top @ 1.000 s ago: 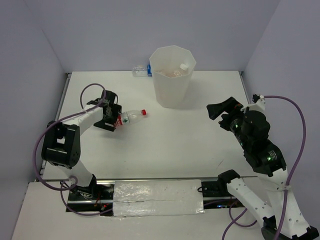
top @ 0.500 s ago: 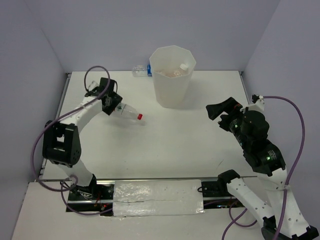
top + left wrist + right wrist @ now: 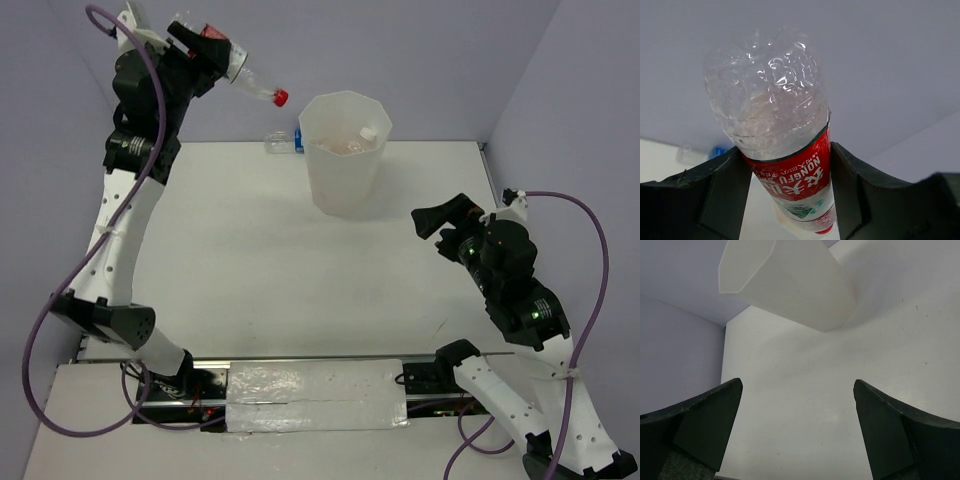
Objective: Put the plastic bottles in the bin
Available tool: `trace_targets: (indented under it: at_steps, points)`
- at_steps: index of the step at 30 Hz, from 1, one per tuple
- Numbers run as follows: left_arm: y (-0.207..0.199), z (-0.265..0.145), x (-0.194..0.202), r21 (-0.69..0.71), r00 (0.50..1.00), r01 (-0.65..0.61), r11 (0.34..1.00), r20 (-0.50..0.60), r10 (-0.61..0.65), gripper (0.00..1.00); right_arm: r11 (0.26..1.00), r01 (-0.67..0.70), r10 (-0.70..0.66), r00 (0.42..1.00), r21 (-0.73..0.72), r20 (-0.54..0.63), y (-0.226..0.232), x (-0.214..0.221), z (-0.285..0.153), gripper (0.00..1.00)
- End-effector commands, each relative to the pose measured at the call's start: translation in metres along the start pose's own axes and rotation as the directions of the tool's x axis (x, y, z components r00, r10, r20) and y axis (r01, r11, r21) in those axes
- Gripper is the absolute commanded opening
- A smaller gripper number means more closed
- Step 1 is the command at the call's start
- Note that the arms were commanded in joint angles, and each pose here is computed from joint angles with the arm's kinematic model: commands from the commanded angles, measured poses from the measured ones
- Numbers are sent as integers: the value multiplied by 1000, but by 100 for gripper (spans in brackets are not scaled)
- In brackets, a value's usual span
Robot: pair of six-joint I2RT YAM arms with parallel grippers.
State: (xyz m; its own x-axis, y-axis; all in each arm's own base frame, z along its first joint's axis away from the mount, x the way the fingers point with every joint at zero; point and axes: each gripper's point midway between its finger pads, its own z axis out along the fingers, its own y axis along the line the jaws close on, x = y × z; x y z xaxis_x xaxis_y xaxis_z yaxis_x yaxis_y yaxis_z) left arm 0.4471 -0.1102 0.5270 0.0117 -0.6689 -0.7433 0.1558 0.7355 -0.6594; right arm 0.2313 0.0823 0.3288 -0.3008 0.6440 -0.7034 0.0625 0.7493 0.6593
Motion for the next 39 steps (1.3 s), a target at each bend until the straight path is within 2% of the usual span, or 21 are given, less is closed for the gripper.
trace_targets:
  at_steps: [1, 3, 5, 7, 10, 12, 14, 15, 16, 20, 23, 24, 27, 30, 32, 33, 35, 36, 39]
  points:
    - [-30, 28, 18, 88, 999, 1, 996, -33, 1, 70, 999, -10, 11, 999, -33, 47, 9, -13, -5, 100]
    - [-42, 46, 28, 97, 1000, -1, 995, -28, 4, 70, 999, -12, 13, 999, -31, 35, 9, -10, -4, 99]
    - [-47, 66, 60, 96, 998, -6, 995, -62, 12, 71, 999, -13, 14, 999, -30, 29, 9, -9, -6, 100]
    - [-66, 72, 67, 138, 998, 7, 990, -66, 2, 72, 999, -15, 16, 999, -30, 40, 8, -12, -9, 100]
    - [-56, 99, 109, 112, 993, 8, 994, -116, 5, 72, 1000, -11, 11, 999, -12, 48, 3, -13, -13, 100]
    - [-51, 106, 124, 103, 990, 11, 995, -139, 4, 78, 1000, -9, 9, 999, -6, 52, 2, -13, -15, 100]
    - [-41, 113, 146, 87, 983, 21, 996, -186, -5, 95, 1000, -6, 6, 999, 1, 49, 0, -12, -14, 100]
    - [-40, 114, 153, 92, 978, 24, 996, -208, -4, 99, 1000, -4, 4, 999, 5, 46, -1, -11, -13, 100]
    - [-41, 114, 163, 108, 970, 26, 994, -241, 1, 99, 1000, -2, 1, 999, 10, 38, -3, -9, -12, 100]
    - [-47, 104, 162, 135, 963, 13, 991, -268, 24, 99, 1000, -3, 3, 1000, 11, 18, -4, -3, -8, 100]
    - [-52, 89, 136, 137, 974, -17, 990, -222, 48, 100, 1000, -8, 8, 1000, 8, 17, -3, -2, -6, 99]
    - [-58, 79, 116, 140, 981, -14, 990, -189, 40, 100, 1000, -7, 7, 1000, 12, 15, -4, -1, -6, 100]
    - [-32, 71, 91, 53, 982, 62, 997, -179, -51, 100, 1000, 0, 0, 1000, 20, 8, -4, 0, -2, 100]
    - [26, 72, 81, -124, 963, 182, 975, -176, -202, 99, 1000, 0, 0, 1000, 18, 5, -3, 0, 0, 100]
    - [71, 75, 78, -247, 955, 209, 946, -158, -252, 99, 1000, -1, 1, 1000, 17, 0, -3, 1, 2, 100]
    - [92, 75, 92, -319, 933, 236, 918, -188, -305, 99, 1000, -2, 2, 1000, 15, 4, -2, 0, 2, 100]
    - [120, 79, 99, -378, 906, 273, 885, -210, -369, 99, 1000, 0, 0, 1000, 19, 2, -3, 1, 3, 100]
    - [129, 82, 118, -407, 864, 312, 859, -254, -434, 99, 1000, 5, -4, 1000, 27, -7, -4, 3, 5, 100]
    - [158, 94, 149, -474, 797, 358, 805, -294, -528, 100, 999, 13, -12, 1000, 41, -12, -6, 3, 7, 100]
